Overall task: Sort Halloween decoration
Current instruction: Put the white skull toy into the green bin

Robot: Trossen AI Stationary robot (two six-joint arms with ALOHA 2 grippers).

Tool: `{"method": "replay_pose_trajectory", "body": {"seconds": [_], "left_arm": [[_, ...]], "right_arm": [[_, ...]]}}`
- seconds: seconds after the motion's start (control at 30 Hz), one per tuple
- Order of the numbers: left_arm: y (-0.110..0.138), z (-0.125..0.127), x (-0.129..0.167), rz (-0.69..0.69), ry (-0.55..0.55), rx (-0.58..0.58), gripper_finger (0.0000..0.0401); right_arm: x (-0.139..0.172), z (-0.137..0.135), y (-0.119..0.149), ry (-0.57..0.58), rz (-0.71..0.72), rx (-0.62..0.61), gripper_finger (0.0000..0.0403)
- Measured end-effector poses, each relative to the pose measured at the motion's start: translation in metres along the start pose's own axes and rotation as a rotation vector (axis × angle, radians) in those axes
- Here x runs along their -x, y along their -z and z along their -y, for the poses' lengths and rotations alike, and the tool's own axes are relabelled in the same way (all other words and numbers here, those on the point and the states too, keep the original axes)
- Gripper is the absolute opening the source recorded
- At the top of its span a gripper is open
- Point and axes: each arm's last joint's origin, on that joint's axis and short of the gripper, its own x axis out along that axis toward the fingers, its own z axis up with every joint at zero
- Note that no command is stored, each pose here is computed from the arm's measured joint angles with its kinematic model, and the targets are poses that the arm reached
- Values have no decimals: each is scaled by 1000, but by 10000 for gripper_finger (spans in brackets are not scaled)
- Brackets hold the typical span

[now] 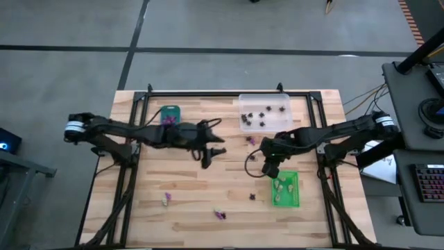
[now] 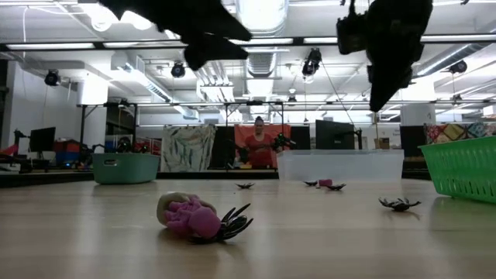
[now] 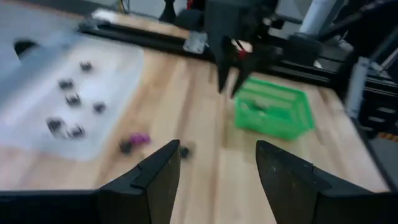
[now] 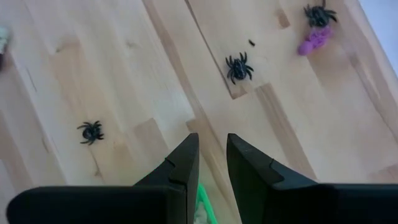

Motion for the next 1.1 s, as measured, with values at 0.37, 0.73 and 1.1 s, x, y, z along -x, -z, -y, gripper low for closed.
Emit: {"method": "replay_pose_trajectory", "body": {"seconds": [0.37, 0.73, 1.1], "left_arm": [[12, 11, 57, -135, 19, 146, 192], [43, 22, 86, -638, -183, 359, 192], [76, 74, 101, -997, -41, 312, 192]], "right_arm": [[-14, -20, -27, 78, -155, 140, 73], [-25, -29, -36, 82, -189, 263, 73], [-25, -29, -36, 74, -186, 321, 73]]}}
